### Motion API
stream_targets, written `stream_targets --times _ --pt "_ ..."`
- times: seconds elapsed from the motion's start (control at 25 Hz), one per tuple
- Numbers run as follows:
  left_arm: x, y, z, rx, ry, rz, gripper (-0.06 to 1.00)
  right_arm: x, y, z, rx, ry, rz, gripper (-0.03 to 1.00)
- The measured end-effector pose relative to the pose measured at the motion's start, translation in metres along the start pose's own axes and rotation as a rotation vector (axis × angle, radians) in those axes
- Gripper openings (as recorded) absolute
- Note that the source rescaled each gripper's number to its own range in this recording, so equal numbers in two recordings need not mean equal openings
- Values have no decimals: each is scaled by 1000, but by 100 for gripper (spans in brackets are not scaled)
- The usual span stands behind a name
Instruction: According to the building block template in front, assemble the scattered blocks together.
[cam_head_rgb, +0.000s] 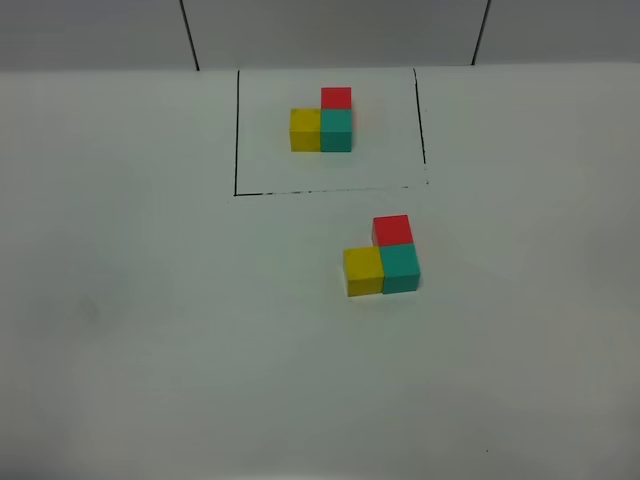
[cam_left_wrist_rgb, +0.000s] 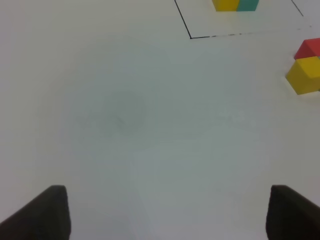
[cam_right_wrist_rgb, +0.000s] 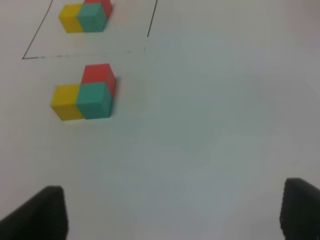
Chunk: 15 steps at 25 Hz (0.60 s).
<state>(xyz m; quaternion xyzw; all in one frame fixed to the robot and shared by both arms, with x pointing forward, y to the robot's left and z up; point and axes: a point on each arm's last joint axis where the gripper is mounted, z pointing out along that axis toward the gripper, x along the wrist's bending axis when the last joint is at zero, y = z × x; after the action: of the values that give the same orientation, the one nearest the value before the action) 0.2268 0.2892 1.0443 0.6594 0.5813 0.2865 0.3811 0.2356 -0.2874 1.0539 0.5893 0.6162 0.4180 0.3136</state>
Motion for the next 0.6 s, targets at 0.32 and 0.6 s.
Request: stream_targets --times 0.32,0.6 --pt "0 0 0 0 0 2 86 -1 0 0 0 -7 4 73" --pt "0 0 0 0 0 2 86 -1 0 0 0 -7 4 73"
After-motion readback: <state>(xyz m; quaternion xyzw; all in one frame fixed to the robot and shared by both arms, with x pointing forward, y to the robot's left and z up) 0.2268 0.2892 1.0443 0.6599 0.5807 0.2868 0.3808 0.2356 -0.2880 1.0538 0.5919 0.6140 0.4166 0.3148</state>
